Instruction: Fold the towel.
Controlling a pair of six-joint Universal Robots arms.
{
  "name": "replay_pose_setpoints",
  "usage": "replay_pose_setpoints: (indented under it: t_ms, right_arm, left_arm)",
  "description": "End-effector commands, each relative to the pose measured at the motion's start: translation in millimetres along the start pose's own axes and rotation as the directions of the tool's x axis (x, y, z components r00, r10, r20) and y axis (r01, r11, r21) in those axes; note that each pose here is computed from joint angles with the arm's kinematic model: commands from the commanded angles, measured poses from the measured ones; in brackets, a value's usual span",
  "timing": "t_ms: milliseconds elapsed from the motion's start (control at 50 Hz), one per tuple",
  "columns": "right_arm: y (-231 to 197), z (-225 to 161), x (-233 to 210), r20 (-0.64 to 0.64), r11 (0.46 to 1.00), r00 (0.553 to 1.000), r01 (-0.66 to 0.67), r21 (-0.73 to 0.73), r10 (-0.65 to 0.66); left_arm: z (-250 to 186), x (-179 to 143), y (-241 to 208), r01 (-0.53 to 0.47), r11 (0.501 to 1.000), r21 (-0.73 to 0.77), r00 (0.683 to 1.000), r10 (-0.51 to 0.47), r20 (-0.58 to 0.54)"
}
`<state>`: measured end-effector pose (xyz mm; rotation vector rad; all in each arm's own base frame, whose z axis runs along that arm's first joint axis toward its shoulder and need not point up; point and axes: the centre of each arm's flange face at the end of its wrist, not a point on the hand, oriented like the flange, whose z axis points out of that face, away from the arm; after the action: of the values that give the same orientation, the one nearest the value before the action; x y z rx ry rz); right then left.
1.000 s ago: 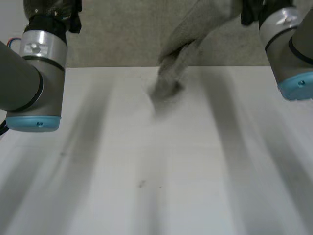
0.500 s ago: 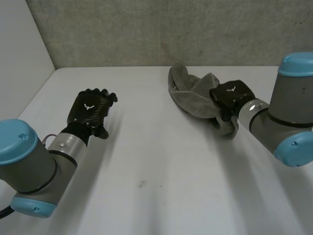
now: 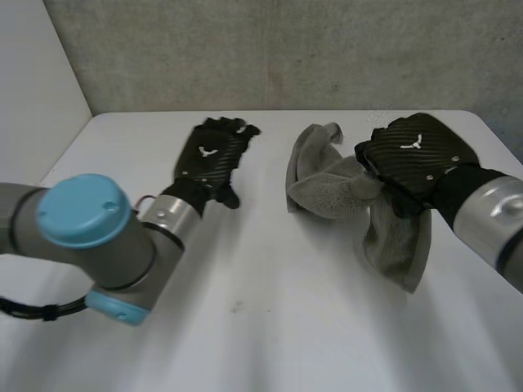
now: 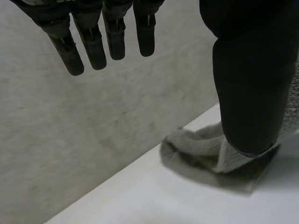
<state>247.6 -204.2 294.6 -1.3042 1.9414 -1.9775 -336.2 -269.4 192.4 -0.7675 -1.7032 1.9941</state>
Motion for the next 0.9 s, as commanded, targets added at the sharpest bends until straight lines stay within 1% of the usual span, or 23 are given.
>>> replay_pose_setpoints:
  t_ms: [20, 40, 80, 100, 140, 200, 240, 320, 360, 400, 420, 460, 480, 520, 580, 700, 740, 780, 800, 840, 860, 880, 900]
  right_arm:
    - [-16, -29, -1, -0.027, 0.998, 0.999, 0.019, 0.063, -0.018]
    - [-16, -29, -1, -0.027, 0.998, 0.999, 0.019, 0.063, -0.018]
    - [-19, -36, -1, -0.038, 0.997, 0.999, 0.025, 0.077, -0.022]
    - [-19, -36, -1, -0.038, 0.997, 0.999, 0.025, 0.077, -0.022]
    - [-20, -42, -2, -0.042, 0.996, 0.999, 0.027, 0.083, -0.024]
    - [-22, -46, -2, -0.041, 0.996, 0.999, 0.027, 0.084, -0.024]
    - [-21, -47, -3, -0.038, 0.997, 0.999, 0.026, 0.079, -0.023]
    - [-21, -48, -4, -0.029, 0.997, 0.999, 0.022, 0.072, -0.020]
    - [-20, -48, -4, -0.030, 0.997, 0.999, 0.023, 0.070, -0.021]
    - [-20, -48, -4, -0.028, 0.997, 0.999, 0.023, 0.070, -0.021]
    - [-20, -48, -4, -0.028, 0.997, 0.999, 0.023, 0.070, -0.021]
    - [-19, -46, -3, -0.030, 0.997, 0.999, 0.023, 0.070, -0.021]
    - [-19, -46, -3, -0.030, 0.997, 0.999, 0.023, 0.070, -0.021]
    - [-18, -44, 0, -0.044, 0.997, 0.999, 0.023, 0.069, -0.020]
    - [-17, -44, 2, -0.050, 0.997, 0.999, 0.025, 0.067, -0.021]
    - [-18, -40, 15, -0.095, 0.998, 0.995, 0.025, 0.063, -0.019]
    - [-19, -38, 21, -0.113, 0.997, 0.993, 0.028, 0.068, -0.020]
    - [-21, -37, 22, -0.120, 0.996, 0.993, 0.032, 0.079, -0.022]
    - [-21, -37, 22, -0.120, 0.996, 0.993, 0.032, 0.079, -0.022]
    - [-22, -34, 25, -0.137, 0.994, 0.990, 0.039, 0.102, -0.025]
    - [-22, -34, 25, -0.138, 0.994, 0.990, 0.039, 0.102, -0.025]
    - [-22, -31, 25, -0.145, 0.992, 0.989, 0.046, 0.116, -0.029]
    - [-22, -29, 26, -0.154, 0.990, 0.988, 0.051, 0.128, -0.031]
  left_arm:
    - [16, 37, 21, 0.187, 0.981, -0.052, 0.964, -0.194, -0.184]
    - [16, 37, 21, 0.188, 0.981, -0.052, 0.963, -0.194, -0.185]
    - [19, 53, 30, 0.260, 0.959, -0.114, 0.923, -0.281, -0.262]
    - [19, 53, 30, 0.260, 0.959, -0.114, 0.923, -0.282, -0.262]
    - [20, 66, 40, 0.319, 0.928, -0.192, 0.886, -0.364, -0.289]
    - [22, 70, 46, 0.342, 0.912, -0.229, 0.873, -0.398, -0.282]
    - [25, 72, 55, 0.371, 0.885, -0.282, 0.859, -0.442, -0.259]
    - [27, 71, 62, 0.380, 0.869, -0.318, 0.861, -0.458, -0.222]
    - [27, 69, 65, 0.384, 0.864, -0.326, 0.868, -0.458, -0.194]
    - [29, 64, 68, 0.400, 0.857, -0.324, 0.880, -0.458, -0.126]
    - [29, 64, 68, 0.401, 0.857, -0.324, 0.880, -0.458, -0.125]
    - [29, 59, 68, 0.441, 0.840, -0.314, 0.873, -0.483, -0.066]
    - [29, 59, 68, 0.442, 0.840, -0.314, 0.873, -0.483, -0.066]
    - [30, 57, 65, 0.481, 0.822, -0.305, 0.857, -0.514, -0.032]
    - [29, 58, 63, 0.488, 0.819, -0.301, 0.855, -0.519, -0.027]
    - [30, 45, 24, 0.489, 0.843, -0.223, 0.866, -0.499, 0.013]
    - [29, 37, 11, 0.489, 0.850, -0.196, 0.870, -0.493, 0.031]
    - [24, 13, -31, 0.469, 0.875, -0.122, 0.883, -0.466, 0.057]
    - [24, 13, -31, 0.469, 0.875, -0.122, 0.883, -0.466, 0.057]
    - [10, -3, -72, 0.391, 0.918, -0.058, 0.920, -0.388, 0.057]
    - [10, -3, -73, 0.391, 0.919, -0.058, 0.920, -0.388, 0.057]
    - [2, -7, -92, 0.330, 0.944, -0.020, 0.943, -0.328, 0.051]
    - [2, -7, -93, 0.329, 0.944, -0.020, 0.943, -0.328, 0.051]
